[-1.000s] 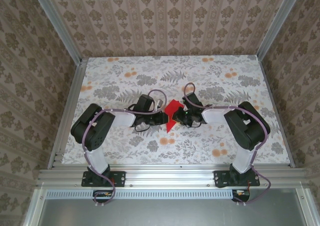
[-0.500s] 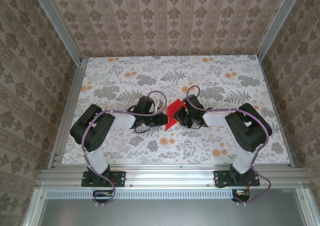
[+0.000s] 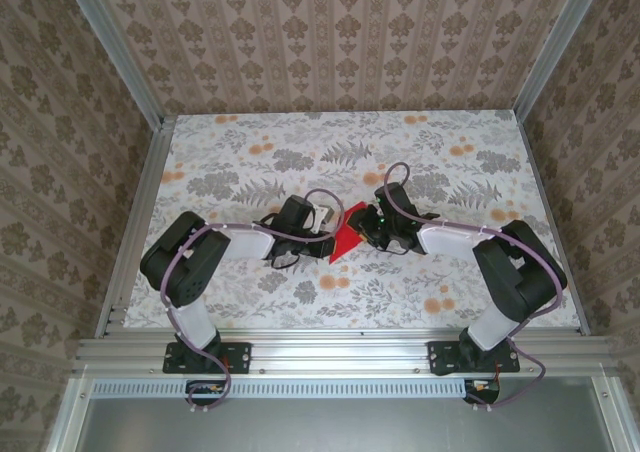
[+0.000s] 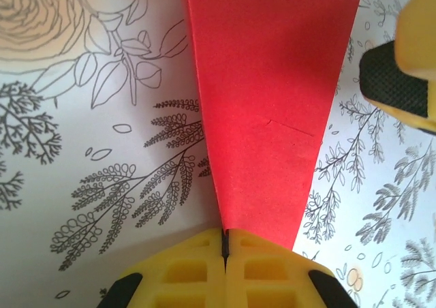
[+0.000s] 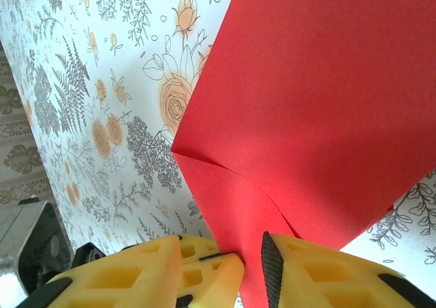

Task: Fold a paper plane with a square sheet of paper (pick it up from the middle)
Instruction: Fold the wing for the fifth time at the center of the table.

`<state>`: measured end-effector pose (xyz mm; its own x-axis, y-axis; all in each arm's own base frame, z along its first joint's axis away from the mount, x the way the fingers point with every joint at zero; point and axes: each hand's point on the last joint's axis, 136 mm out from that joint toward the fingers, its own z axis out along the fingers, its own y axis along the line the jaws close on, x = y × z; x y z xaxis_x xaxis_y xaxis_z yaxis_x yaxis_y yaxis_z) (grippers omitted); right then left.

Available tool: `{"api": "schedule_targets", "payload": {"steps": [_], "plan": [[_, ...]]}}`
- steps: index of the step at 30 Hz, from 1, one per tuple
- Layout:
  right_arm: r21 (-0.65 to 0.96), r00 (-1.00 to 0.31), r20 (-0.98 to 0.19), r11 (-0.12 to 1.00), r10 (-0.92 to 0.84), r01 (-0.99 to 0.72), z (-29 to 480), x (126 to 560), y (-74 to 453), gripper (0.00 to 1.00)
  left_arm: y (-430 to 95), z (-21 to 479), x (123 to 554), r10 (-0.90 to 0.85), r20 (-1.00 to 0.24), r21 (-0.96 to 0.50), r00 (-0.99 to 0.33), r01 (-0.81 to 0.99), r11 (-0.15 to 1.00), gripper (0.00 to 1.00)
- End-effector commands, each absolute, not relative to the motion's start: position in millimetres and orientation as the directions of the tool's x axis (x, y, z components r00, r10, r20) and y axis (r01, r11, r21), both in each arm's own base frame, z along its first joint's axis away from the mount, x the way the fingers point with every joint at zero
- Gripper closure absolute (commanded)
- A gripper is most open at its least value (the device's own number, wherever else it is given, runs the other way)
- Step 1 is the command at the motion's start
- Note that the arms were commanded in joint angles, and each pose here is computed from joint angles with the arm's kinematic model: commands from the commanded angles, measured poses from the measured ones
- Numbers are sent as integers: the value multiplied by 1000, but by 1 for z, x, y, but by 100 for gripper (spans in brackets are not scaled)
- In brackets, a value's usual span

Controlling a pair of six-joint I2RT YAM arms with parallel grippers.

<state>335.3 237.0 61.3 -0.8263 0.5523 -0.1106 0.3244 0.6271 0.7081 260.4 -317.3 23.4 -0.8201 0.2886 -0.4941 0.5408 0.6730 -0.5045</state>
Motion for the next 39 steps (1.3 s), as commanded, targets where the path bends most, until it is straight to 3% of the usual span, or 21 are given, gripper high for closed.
{"api": "schedule_targets", "payload": {"steps": [1, 8, 19, 28, 39], "plan": [[688, -826, -79, 630, 558, 360, 60, 331, 232, 59, -316, 34, 268, 372, -592, -371, -715, 652, 661, 97], [730, -780, 9, 529, 626, 433, 60, 337, 229, 44, -318, 33, 267, 480, -658, -205, -580, 751, 627, 98], [783, -759, 118, 410, 641, 468, 56, 348, 240, 37, -319, 27, 262, 550, -688, -66, -473, 796, 602, 99], [780, -762, 171, 387, 625, 492, 46, 351, 247, 38, -318, 22, 259, 607, -679, 36, -412, 808, 588, 100], [707, -763, 153, 470, 628, 529, 35, 342, 237, 54, -314, 18, 262, 659, -648, 131, -381, 797, 590, 100]]}}
